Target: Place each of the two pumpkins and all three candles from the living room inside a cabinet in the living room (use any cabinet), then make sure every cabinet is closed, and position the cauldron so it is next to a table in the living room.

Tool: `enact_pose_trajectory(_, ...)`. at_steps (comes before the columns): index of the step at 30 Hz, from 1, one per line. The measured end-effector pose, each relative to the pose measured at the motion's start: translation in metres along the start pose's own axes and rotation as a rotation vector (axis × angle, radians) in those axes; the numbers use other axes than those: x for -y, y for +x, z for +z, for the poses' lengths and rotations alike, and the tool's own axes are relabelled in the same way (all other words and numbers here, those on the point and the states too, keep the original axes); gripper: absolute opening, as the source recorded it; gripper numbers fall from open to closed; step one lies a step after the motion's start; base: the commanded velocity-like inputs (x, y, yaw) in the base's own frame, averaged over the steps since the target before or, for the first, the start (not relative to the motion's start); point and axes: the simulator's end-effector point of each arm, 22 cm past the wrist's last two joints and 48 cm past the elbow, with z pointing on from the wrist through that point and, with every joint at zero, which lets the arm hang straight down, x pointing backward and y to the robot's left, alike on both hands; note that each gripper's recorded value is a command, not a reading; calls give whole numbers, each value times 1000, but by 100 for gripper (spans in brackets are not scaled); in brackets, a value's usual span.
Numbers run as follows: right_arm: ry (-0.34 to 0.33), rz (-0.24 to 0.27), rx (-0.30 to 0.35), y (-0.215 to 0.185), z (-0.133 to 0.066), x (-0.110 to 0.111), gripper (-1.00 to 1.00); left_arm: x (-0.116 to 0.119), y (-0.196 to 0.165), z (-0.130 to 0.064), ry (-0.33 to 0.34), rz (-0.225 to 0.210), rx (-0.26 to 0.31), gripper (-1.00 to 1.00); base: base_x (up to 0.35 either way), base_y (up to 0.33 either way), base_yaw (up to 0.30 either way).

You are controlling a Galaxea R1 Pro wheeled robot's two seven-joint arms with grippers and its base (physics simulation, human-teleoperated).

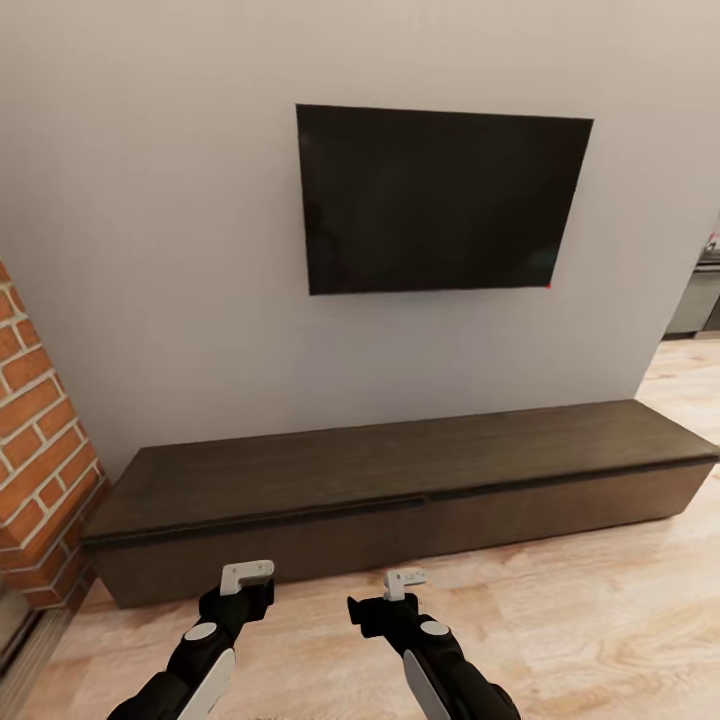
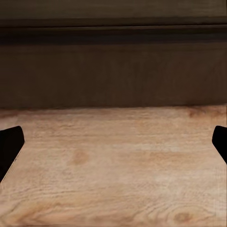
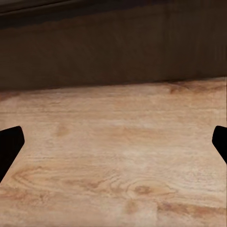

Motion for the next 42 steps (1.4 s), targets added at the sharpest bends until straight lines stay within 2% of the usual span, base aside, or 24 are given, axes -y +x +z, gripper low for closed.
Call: enact_pose_trajectory(42, -2, -2, -4, -62, -46, -18, 100, 1, -62, -44, -8, 7, -8, 100, -55, 0, 291)
